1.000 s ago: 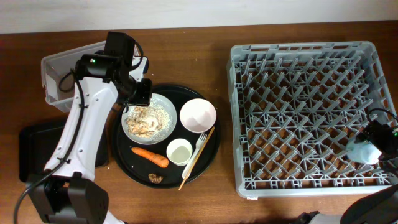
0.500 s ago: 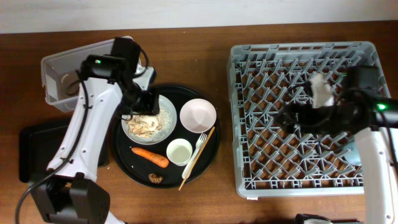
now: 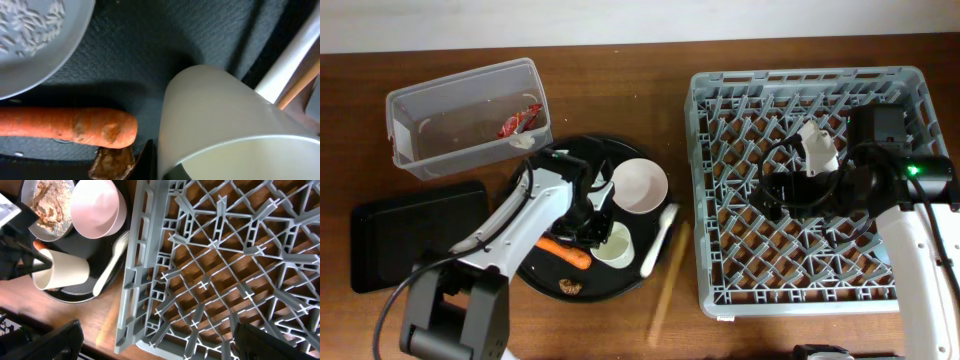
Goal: Sort waste into correct bins and load items into the dishwasher rack
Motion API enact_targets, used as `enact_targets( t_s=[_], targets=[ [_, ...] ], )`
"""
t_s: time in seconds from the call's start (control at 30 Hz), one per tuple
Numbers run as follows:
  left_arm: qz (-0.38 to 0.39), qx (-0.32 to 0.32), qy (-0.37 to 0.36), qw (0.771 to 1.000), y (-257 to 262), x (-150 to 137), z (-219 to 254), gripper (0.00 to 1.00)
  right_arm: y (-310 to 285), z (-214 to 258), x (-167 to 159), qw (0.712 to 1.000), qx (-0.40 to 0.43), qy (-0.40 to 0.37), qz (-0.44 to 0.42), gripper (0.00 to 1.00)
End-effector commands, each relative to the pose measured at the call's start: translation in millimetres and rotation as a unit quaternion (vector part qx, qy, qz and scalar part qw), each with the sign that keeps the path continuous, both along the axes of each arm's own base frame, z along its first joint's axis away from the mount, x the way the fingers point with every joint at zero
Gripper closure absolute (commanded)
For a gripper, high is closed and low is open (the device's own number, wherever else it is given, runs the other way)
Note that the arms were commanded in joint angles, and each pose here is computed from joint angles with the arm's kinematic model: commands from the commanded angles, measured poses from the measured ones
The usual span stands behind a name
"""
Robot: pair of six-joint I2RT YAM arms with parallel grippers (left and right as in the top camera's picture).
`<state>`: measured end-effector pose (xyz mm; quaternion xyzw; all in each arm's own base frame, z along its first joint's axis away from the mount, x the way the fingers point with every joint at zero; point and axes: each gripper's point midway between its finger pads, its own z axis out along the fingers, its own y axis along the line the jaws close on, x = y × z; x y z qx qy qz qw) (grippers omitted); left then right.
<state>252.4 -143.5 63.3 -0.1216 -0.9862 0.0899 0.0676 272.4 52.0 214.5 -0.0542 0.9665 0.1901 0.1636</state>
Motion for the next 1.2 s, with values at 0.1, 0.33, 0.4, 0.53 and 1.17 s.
enact_targets(
  t_s=[0.1,0.33,0.4,0.53,1.17],
  targets=[
    [0.053,-0.141,-0.135,0.979,-16.1,87.7,115.4,1.00,-0.8,4.3,6.7,1.000,-0.007,-0.020,0.005,0.01],
    [-0.062,-0.477,-0.120,0.869,-115.2,71.0,206.2,1.00,35.6,22.4,2.0,0.989,0.080,-0.064,0.110,0.01],
    [-0.106,-0.540,-0.117,0.826,-132.6,59.3,231.2,1.00,70.8,51.1,-6.6,0.947,0.165,-0.148,0.233,0.01],
    [-0.130,-0.572,-0.098,0.804,-142.9,44.7,243.1,1.00,92.0,83.4,-1.1,0.888,0.215,-0.258,0.313,0.01],
    [-0.050,-0.352,-0.135,0.925,-109.5,71.5,165.1,0.52,90.2,68.8,14.6,0.920,0.163,-0.228,0.275,0.55]
  ],
)
